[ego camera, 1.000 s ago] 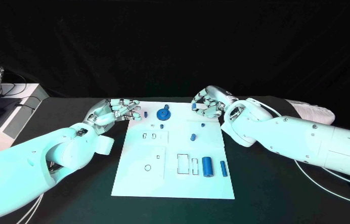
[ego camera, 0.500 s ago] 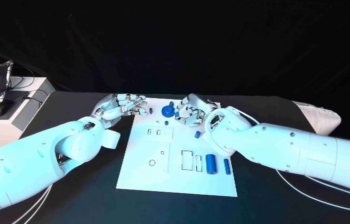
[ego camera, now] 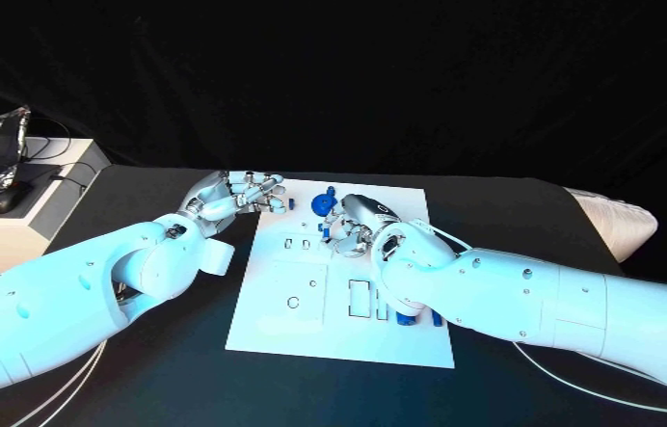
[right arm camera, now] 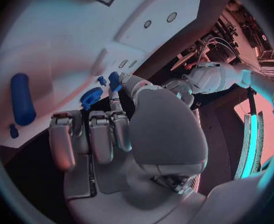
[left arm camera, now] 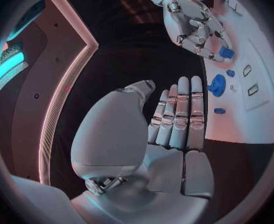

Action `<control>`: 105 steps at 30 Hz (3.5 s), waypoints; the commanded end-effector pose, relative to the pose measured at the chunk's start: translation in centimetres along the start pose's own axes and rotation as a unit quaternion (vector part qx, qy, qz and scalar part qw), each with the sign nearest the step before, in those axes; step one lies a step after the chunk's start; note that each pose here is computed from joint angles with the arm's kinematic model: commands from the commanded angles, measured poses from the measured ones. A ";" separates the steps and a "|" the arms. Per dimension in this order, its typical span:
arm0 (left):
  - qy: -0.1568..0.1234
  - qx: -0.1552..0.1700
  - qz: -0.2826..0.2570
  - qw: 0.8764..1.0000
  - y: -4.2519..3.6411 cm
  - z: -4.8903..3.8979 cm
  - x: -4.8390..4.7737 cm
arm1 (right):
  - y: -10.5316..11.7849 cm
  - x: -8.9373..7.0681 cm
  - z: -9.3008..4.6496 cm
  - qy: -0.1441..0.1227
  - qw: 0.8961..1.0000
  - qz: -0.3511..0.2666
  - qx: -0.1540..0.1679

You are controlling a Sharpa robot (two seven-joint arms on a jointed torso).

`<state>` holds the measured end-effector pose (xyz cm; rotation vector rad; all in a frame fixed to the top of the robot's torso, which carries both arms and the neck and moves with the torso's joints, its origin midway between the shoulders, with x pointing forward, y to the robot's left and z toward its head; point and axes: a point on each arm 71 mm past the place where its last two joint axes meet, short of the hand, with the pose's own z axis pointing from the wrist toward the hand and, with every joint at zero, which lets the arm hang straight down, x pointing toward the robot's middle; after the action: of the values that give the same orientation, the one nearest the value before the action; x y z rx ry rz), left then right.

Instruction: Assemble the parts on the task board

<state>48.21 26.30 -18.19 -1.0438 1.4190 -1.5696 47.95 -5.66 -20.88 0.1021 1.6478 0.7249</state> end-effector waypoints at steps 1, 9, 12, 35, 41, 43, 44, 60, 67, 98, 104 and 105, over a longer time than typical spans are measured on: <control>0.005 0.007 0.000 1.000 -0.12 0.09 0.24 | 0.1 0.4 0.0 -0.008 1.000 -0.023 0.002; 0.007 0.007 -0.001 1.000 -0.07 0.15 0.30 | 0.5 1.1 -0.1 -0.005 1.000 -0.030 -0.002; 0.006 0.006 -0.001 1.000 -0.07 0.13 0.24 | 0.4 1.1 -0.1 -0.003 0.999 -0.033 -0.001; 0.006 0.005 0.000 1.000 -0.05 0.10 0.13 | 0.2 1.5 -0.1 0.000 0.999 -0.048 -0.005; 0.006 0.005 0.000 1.000 -0.04 0.10 0.10 | 0.2 1.5 -0.1 0.000 0.999 -0.048 -0.007; 0.006 0.005 0.000 1.000 -0.04 0.10 0.10 | 0.1 1.5 -0.1 0.001 0.999 -0.049 -0.007; 0.005 0.005 0.000 1.000 -0.03 0.10 0.09 | 0.1 1.5 -0.1 0.001 0.999 -0.049 -0.007; 0.004 0.004 0.000 1.000 0.00 0.10 0.02 | -0.1 1.6 0.0 0.007 0.999 -0.050 -0.009; 0.004 0.003 0.000 1.000 0.01 0.10 0.00 | -0.1 1.6 0.0 0.009 0.999 -0.051 -0.009; -0.020 -0.061 0.085 0.994 1.09 0.44 0.00 | -1.9 -4.1 -3.1 -0.070 0.993 0.083 -0.038; -0.018 -0.110 0.140 0.984 1.61 1.06 0.49 | -4.8 -7.7 -3.6 -0.081 0.987 0.137 -0.003; -0.013 -0.123 0.151 0.981 1.67 1.30 0.63 | -5.4 -8.4 -3.7 -0.082 0.986 0.146 0.005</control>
<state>49.02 25.17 -19.34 -0.9770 1.5924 -1.3315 48.08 -14.83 -16.36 0.2987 1.4856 0.8149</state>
